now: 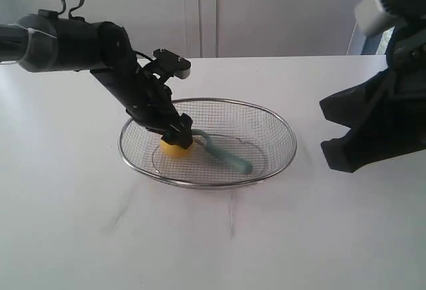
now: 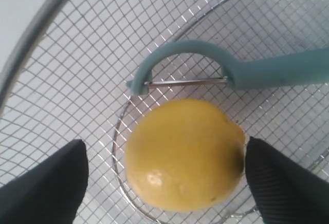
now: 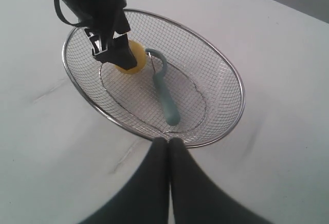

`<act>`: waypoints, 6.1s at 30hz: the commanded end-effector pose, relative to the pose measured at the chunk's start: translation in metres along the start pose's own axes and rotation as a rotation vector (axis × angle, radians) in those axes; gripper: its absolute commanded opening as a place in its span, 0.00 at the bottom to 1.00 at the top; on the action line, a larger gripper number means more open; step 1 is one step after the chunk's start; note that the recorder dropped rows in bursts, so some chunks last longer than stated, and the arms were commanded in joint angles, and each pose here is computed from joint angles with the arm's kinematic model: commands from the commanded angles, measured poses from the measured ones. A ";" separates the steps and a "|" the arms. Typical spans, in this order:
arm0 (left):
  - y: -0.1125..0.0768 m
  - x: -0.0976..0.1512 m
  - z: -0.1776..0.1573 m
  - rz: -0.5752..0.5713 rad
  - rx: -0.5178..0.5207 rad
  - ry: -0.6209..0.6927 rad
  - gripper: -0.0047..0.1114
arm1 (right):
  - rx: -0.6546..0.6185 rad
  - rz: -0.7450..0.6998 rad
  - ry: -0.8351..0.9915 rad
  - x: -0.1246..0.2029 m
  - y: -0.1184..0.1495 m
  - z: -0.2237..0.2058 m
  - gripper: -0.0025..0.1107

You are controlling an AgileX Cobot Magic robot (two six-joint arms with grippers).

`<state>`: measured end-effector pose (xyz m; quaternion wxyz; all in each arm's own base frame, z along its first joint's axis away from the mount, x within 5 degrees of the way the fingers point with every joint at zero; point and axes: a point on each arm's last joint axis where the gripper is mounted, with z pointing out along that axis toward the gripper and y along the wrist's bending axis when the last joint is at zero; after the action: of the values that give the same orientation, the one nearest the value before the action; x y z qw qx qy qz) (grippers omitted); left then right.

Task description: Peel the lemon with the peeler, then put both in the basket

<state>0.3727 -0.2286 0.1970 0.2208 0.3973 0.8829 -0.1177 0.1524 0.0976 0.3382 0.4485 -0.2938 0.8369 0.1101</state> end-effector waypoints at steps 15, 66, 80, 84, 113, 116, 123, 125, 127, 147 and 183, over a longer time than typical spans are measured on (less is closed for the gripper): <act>-0.018 -0.005 -0.122 0.129 -0.068 -0.028 0.22 | 0.009 -0.005 -0.017 -0.001 -0.001 -0.002 0.02; -0.035 0.010 -0.237 0.264 -0.313 -0.327 0.04 | 0.009 -0.003 -0.017 -0.001 -0.001 -0.002 0.02; -0.037 0.127 -0.166 -0.227 -0.307 -0.531 0.04 | 0.009 -0.003 -0.017 -0.001 -0.001 -0.002 0.02; -0.051 0.171 -0.162 -0.236 -0.324 -0.570 0.04 | 0.009 -0.003 -0.017 -0.001 -0.001 -0.002 0.02; -0.084 0.335 -0.158 -0.679 -0.557 -0.809 0.04 | 0.009 -0.003 -0.015 -0.001 -0.001 -0.002 0.02; -0.087 0.339 -0.154 -0.672 -0.545 -0.745 0.04 | 0.009 -0.003 -0.015 -0.001 -0.001 -0.002 0.02; -0.095 0.346 -0.154 -0.565 -0.571 -0.727 0.04 | 0.009 -0.003 -0.015 -0.001 -0.001 -0.002 0.02; -0.095 0.346 -0.155 -0.562 -0.573 -0.733 0.04 | 0.009 -0.003 -0.015 -0.001 -0.001 -0.002 0.02; -0.095 0.346 -0.155 -0.561 -0.574 -0.735 0.04 | 0.008 -0.003 -0.012 -0.001 -0.001 -0.002 0.02; -0.095 0.348 -0.154 -0.491 -0.605 -0.683 0.04 | 0.008 -0.013 -0.012 -0.001 -0.001 -0.002 0.02; -0.095 0.348 -0.154 -0.495 -0.603 -0.688 0.04 | -0.006 0.020 -0.065 0.000 0.001 -0.017 0.02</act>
<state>0.0517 -0.0065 0.1678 0.5693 0.0386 0.8207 -0.0286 0.1472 0.0947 0.3427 0.4586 -0.2921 0.8314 0.1146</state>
